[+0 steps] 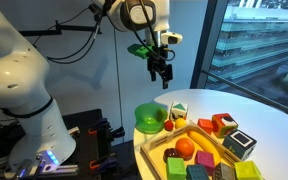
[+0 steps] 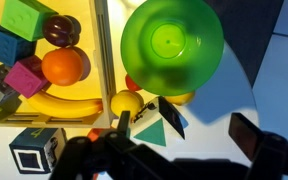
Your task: Pick up the block with the number one on it and put it in the tray
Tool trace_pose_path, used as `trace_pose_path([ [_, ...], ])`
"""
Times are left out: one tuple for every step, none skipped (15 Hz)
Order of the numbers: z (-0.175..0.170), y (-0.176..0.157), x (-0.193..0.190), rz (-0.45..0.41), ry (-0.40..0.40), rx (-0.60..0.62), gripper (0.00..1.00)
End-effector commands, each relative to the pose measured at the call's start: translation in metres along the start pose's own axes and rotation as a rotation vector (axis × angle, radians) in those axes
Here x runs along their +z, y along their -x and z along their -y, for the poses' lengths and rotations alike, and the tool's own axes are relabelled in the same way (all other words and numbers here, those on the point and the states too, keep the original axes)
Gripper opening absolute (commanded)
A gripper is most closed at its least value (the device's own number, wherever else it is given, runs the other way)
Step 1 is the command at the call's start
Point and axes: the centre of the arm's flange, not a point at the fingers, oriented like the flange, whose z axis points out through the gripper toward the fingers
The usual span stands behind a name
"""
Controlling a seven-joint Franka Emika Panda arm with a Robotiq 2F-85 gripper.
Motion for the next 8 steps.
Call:
trace_pose_path([
  [-0.014, -0.028, 0.014, 0.035, -0.006, 0.028, 1.00],
  [-0.018, -0.032, 0.019, 0.049, -0.013, 0.029, 1.00],
  [-0.020, -0.035, 0.024, 0.067, -0.018, 0.031, 1.00],
  [-0.023, -0.039, 0.029, 0.078, -0.015, 0.041, 1.00],
  [-0.025, -0.041, 0.035, 0.094, -0.012, 0.051, 1.00],
  [-0.027, -0.044, 0.040, 0.109, -0.011, 0.057, 1.00],
  [-0.028, -0.045, 0.045, 0.120, -0.012, 0.058, 1.00],
  [-0.029, -0.047, 0.050, 0.129, -0.011, 0.058, 1.00],
])
